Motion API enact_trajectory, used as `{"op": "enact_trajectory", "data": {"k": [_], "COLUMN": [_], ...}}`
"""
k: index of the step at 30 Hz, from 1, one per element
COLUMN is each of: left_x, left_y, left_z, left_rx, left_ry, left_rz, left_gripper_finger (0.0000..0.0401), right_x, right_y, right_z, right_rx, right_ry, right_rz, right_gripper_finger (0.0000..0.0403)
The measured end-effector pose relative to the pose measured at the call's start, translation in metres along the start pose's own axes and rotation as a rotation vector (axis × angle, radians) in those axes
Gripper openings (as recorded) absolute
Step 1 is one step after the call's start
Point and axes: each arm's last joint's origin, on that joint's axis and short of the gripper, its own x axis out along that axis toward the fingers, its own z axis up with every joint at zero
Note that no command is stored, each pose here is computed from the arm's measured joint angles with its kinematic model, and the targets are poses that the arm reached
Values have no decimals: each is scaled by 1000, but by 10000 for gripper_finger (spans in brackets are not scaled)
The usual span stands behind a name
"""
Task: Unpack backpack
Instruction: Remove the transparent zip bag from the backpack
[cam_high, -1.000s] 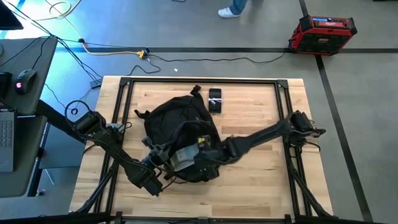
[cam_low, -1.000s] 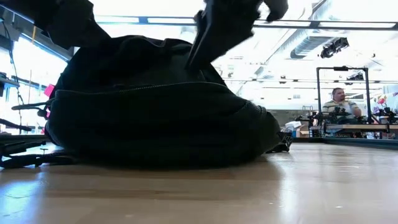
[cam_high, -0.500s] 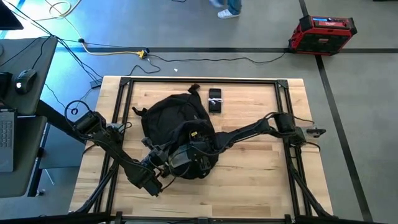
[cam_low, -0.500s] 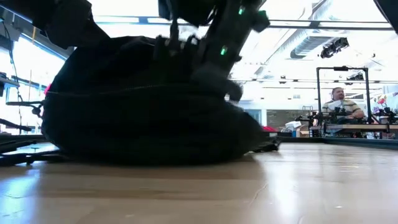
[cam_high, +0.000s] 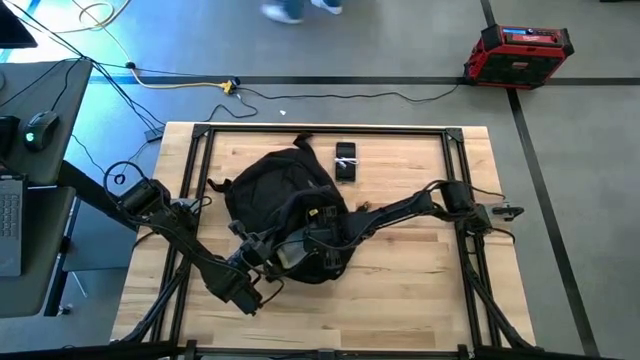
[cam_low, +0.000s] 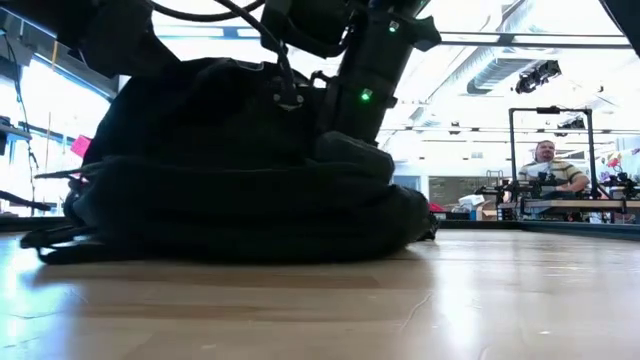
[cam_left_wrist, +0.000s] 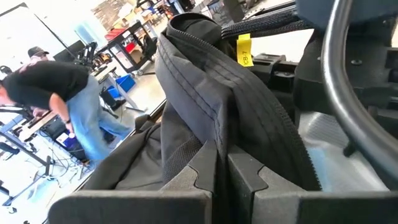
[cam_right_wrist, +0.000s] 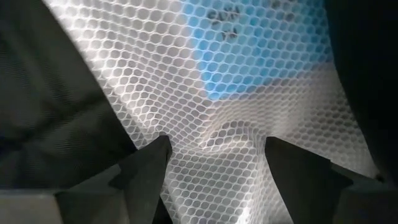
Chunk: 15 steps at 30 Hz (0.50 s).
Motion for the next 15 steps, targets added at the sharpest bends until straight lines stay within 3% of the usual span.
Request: {"op": "enact_trajectory", "data": {"k": [4,9,12,15], "left_x": [0,0,0,0], "left_y": [0,0,0,0], "left_z": [0,0,0,0], "left_rx": [-1,-3,1,2], "left_ry": [0,1,7,8], "left_rz": [0,0,-2,-3], "left_gripper_finger": [0,0,0,0], "right_x": [3,9,15,27], "right_y": [-9,-24,-29,-30], "right_z": [-2,-4,-4,-5], "right_rx": [30,69,78,75], "right_ry": [23,32,32,38], "right_rz": [5,90,85,77], "right_gripper_finger": [262,248,210,147]}}
